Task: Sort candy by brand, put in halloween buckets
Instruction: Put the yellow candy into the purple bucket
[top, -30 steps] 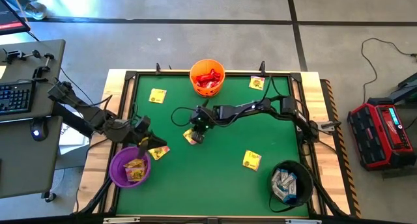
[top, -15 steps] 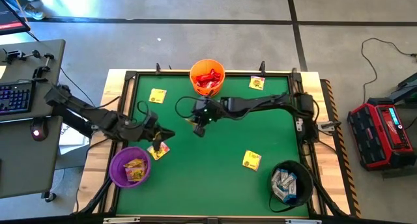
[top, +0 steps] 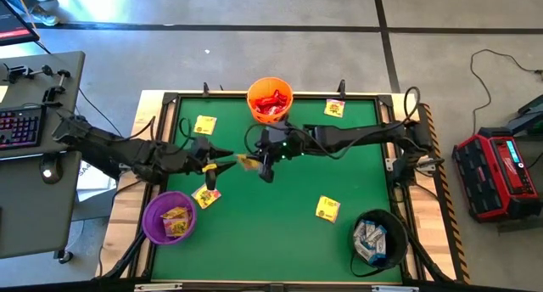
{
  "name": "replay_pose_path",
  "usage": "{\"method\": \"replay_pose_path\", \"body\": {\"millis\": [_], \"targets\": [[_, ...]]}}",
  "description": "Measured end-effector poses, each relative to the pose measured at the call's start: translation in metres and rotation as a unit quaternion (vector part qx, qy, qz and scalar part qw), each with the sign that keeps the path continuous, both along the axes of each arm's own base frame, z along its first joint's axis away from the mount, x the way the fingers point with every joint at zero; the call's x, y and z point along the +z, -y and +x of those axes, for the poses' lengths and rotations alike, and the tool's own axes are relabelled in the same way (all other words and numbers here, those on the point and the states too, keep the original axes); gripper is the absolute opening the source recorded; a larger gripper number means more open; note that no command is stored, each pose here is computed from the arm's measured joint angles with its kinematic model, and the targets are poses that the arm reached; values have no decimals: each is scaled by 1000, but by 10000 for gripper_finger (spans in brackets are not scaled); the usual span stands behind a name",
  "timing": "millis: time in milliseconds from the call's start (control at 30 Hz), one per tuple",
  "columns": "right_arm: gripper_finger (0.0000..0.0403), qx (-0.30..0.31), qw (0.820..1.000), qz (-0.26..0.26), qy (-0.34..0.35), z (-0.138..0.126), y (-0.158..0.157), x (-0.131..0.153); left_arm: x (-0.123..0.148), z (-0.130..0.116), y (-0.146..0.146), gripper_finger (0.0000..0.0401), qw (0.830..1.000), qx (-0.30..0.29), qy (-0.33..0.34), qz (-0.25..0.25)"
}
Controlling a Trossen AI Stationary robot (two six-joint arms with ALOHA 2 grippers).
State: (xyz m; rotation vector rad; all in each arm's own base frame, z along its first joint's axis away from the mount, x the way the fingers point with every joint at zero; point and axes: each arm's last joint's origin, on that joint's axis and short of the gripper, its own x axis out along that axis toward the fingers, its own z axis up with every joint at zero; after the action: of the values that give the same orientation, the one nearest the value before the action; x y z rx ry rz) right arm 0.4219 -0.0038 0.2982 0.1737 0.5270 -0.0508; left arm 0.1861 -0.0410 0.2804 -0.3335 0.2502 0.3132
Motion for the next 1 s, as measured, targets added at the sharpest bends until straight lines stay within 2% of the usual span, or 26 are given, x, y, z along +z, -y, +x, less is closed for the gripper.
{"method": "replay_pose_path", "body": {"millis": [167,333,433,567,767,900,1000], "targets": [[0,20,1000,-1,8,0,-14,2,2,2,-4,180,1000,-13,-12,17],[0,38,999,-6,12,0,-25,3,16,11,-1,181,995,-77,-40,44],[0,44,999,-8,16,0,-28,4,18,18,2,181,989,-107,-89,57],[0,51,998,-13,18,0,-31,4,16,28,4,181,977,-116,-164,69],[0,63,998,-15,24,1,-33,5,16,37,6,180,968,-130,-200,75],[0,68,997,-22,25,1,-34,5,16,38,5,160,967,-145,-201,59],[0,71,997,-27,25,1,-34,5,17,37,5,123,967,-150,-199,59]]}}
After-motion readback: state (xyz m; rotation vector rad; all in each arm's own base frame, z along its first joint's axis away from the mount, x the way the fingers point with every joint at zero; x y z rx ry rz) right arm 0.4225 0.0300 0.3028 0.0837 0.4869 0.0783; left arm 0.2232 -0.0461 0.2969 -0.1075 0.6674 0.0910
